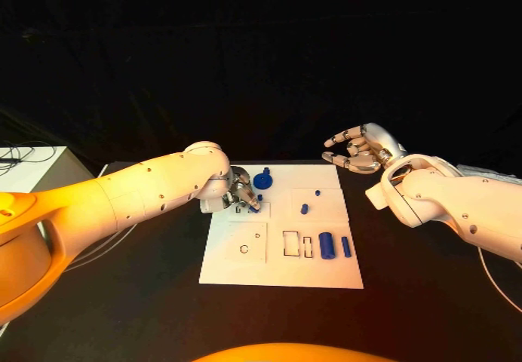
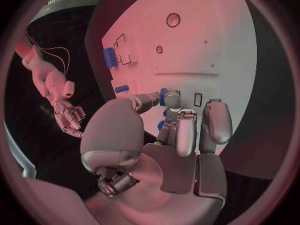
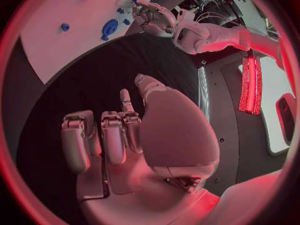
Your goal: Assemble the parts on the task board
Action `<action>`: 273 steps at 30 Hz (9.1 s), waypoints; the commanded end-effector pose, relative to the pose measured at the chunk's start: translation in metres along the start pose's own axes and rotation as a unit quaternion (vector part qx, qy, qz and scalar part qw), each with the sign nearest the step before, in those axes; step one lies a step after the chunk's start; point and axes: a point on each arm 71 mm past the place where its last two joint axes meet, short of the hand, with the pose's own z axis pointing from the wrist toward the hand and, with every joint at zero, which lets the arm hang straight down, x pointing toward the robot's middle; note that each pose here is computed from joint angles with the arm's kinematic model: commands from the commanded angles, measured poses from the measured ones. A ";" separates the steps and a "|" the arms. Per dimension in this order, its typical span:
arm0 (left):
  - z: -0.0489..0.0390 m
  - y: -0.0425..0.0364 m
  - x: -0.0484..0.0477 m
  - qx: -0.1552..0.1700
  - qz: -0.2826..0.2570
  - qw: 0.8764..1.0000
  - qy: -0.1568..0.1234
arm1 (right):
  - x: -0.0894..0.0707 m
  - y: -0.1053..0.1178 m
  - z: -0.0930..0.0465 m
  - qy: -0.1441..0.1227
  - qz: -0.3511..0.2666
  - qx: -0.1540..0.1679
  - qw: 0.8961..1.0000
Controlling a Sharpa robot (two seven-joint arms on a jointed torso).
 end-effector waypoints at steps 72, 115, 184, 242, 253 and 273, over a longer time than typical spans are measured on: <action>0.0039 0.0058 0.0068 -0.020 0.050 0.997 -0.059 | 0.002 -0.001 -0.001 0.006 -0.003 -0.001 1.000; -0.0001 0.0128 0.0210 0.000 0.030 0.994 -0.108 | 0.003 -0.004 -0.002 0.008 -0.002 0.001 1.000; 0.0019 0.0187 0.0363 0.001 0.037 0.992 -0.123 | 0.003 -0.009 -0.004 0.010 -0.002 0.006 1.000; 0.0045 0.0183 0.0359 -0.001 0.028 0.993 -0.117 | 0.004 -0.010 -0.004 0.010 -0.002 0.008 1.000; 0.0050 0.0197 0.0354 -0.003 0.028 0.993 -0.116 | 0.004 -0.010 -0.005 0.010 0.000 0.005 1.000; 0.0051 0.0231 0.0339 -0.007 0.028 0.993 -0.116 | 0.003 -0.010 -0.005 0.010 0.000 0.004 1.000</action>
